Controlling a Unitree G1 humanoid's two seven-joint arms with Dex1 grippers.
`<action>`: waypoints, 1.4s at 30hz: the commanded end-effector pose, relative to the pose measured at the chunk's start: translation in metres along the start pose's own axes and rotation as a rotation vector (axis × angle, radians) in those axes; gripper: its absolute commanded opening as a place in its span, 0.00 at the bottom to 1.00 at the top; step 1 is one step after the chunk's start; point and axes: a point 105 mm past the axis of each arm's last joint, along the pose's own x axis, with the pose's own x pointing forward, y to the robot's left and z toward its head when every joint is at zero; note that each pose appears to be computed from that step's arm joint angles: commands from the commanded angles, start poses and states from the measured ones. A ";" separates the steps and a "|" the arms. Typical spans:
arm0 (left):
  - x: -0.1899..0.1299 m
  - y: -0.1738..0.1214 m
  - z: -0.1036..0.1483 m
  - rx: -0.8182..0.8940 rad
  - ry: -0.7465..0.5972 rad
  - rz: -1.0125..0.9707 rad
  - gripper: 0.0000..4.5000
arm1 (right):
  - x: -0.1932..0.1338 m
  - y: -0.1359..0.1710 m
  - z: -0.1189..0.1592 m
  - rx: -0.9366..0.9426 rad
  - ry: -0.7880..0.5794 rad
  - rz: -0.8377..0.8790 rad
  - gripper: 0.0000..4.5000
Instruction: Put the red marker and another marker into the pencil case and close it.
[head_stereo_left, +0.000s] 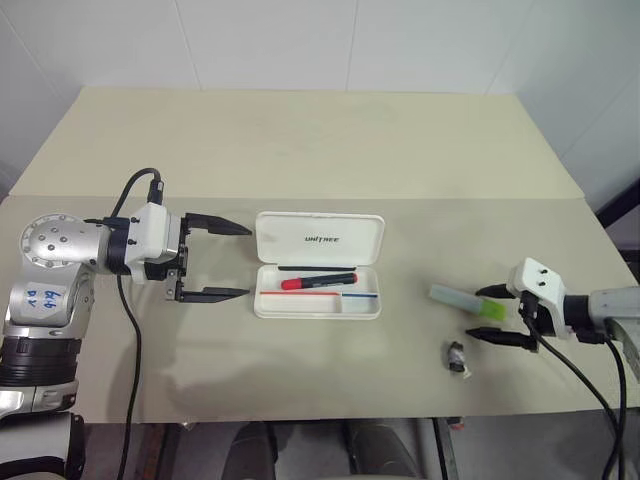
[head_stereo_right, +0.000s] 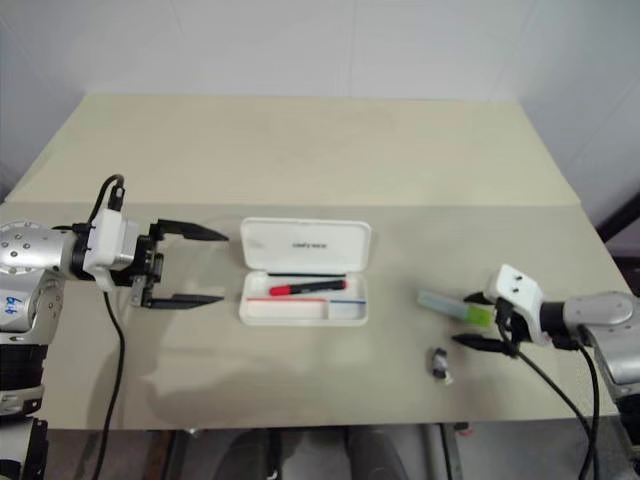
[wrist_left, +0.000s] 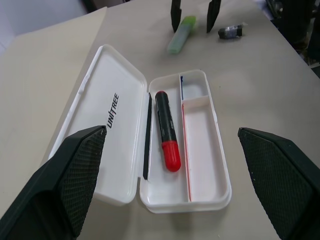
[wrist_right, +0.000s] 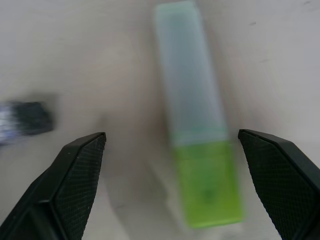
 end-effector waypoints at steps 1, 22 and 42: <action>-0.002 0.002 0.010 0.025 -0.033 0.015 1.00 | 0.009 -0.003 -0.008 0.003 0.014 0.016 0.87; -0.002 0.012 0.008 0.051 -0.042 0.051 1.00 | 0.000 -0.015 0.091 -0.192 -0.143 -0.002 0.25; -0.030 -0.005 -0.019 -0.024 0.068 0.153 1.00 | 0.096 0.094 0.198 -0.224 -0.274 0.308 0.25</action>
